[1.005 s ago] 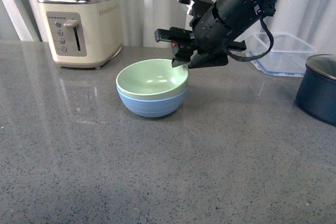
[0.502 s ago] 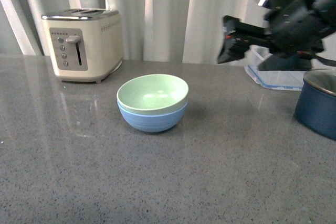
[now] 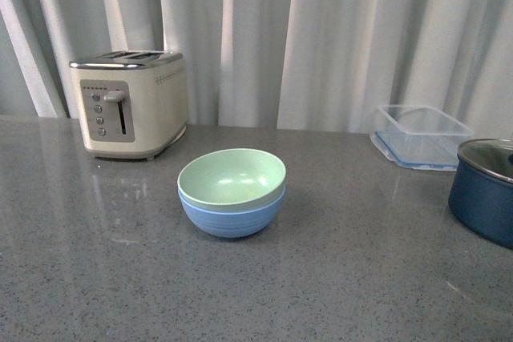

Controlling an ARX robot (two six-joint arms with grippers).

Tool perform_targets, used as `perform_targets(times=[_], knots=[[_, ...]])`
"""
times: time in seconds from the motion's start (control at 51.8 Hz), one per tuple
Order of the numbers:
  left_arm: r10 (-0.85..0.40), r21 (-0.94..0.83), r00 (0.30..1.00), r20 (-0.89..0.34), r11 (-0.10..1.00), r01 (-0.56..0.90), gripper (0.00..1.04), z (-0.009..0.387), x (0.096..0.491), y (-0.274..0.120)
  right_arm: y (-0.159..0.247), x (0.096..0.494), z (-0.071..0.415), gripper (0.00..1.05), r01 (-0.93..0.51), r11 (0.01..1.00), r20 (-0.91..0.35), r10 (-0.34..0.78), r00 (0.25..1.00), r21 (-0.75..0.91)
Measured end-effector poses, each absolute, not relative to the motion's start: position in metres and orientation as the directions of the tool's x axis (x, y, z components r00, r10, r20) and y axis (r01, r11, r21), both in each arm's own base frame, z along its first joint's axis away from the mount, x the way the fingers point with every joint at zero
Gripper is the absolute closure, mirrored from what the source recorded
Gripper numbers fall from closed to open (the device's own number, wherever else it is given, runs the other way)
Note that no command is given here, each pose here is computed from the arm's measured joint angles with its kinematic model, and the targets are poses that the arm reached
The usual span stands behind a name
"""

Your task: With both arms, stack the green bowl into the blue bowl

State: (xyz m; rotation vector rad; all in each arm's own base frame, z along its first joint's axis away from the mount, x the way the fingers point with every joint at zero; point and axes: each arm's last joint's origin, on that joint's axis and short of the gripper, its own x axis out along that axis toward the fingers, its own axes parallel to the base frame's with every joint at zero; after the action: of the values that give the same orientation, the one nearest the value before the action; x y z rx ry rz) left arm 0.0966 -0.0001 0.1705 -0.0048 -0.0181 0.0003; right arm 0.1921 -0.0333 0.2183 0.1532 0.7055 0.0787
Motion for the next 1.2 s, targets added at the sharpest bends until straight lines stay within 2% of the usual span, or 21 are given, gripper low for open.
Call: perform_targets(times=[0.077, 0.155, 0.174, 0.193, 0.251, 0.27, 0.348, 0.464, 0.58, 0.657, 0.715, 0.85, 1.198], knots=[[0.0, -0.005, 1.0, 0.018, 1.0, 0.0, 0.07, 0.17, 0.097, 0.0, -0.034, 0.174, 0.211, 0.1, -0.006, 0.991, -0.636, 0.09, 0.766, 0.133], [0.0, -0.005, 1.0, 0.019, 1.0, 0.0, 0.07, 0.171, 0.097, 0.0, -0.034, 0.172, 0.213, 0.11, -0.014, 0.993, -0.612, 0.081, 0.787, 0.114], [0.0, -0.005, 1.0, 0.019, 1.0, 0.0, 0.07, 0.171, 0.097, 0.0, -0.034, 0.174, 0.207, 0.15, -0.003, 0.996, -0.542, 0.053, 0.839, 0.092], [0.0, -0.005, 1.0, 0.019, 1.0, 0.0, 0.07, 0.171, 0.097, 0.0, -0.034, 0.174, 0.205, 0.17, 0.0, 0.997, -0.51, 0.04, 0.859, 0.079], [0.002, -0.005, 1.0, 0.019, 1.0, -0.001, 0.07, 0.171, 0.097, 0.0, -0.03, 0.169, 0.194, 0.28, 0.012, 0.999, -0.307, -0.001, 0.952, 0.036], [0.002, -0.005, 1.0, 0.018, 1.0, -0.002, 0.07, 0.17, 0.097, 0.0, -0.03, 0.169, 0.193, 0.29, 0.013, 0.999, -0.293, -0.002, 0.956, 0.033], [0.0, -0.005, 1.0, 0.019, 1.0, 0.0, 0.07, 0.171, 0.097, 0.0, -0.023, 0.158, 0.195, 0.48, 0.013, 1.0, -0.045, -0.014, 0.999, -0.007], [0.001, -0.005, 1.0, 0.018, 1.0, -0.001, 0.07, 0.17, 0.097, 0.0, -0.018, 0.151, 0.195, 0.65, 0.012, 1.0, 0.005, -0.011, 1.0, -0.012], [0.001, -0.005, 1.0, 0.018, 1.0, -0.001, 0.07, 0.17, 0.097, 0.0, -0.014, 0.144, 0.186, 0.85, 0.006, 1.0, -0.012, -0.006, 1.0, -0.01], [0.001, -0.005, 1.0, 0.018, 1.0, -0.001, 0.07, 0.17, 0.097, 0.0, -0.012, 0.141, 0.183, 0.95, 0.004, 1.0, -0.012, -0.005, 1.0, -0.01], [0.001, -0.005, 1.0, 0.018, 1.0, -0.001, 0.07, 0.17, 0.097, 0.0, -0.008, 0.139, 0.182, 1.04, 0.034, 0.999, -0.012, -0.034, 0.999, -0.012], [0.001, -0.005, 1.0, 0.018, 1.0, -0.001, 0.07, 0.17, 0.097, 0.0, 0.0, 0.133, 0.179, 1.04, -0.002, 1.0, -0.004, 0.002, 1.0, -0.008], [0.001, -0.005, 1.0, 0.018, 1.0, -0.001, 0.07, 0.17, 0.097, 0.0, 0.0, 0.123, 0.168, 1.04, 0.003, 1.0, 0.002, -0.003, 1.0, -0.007]])
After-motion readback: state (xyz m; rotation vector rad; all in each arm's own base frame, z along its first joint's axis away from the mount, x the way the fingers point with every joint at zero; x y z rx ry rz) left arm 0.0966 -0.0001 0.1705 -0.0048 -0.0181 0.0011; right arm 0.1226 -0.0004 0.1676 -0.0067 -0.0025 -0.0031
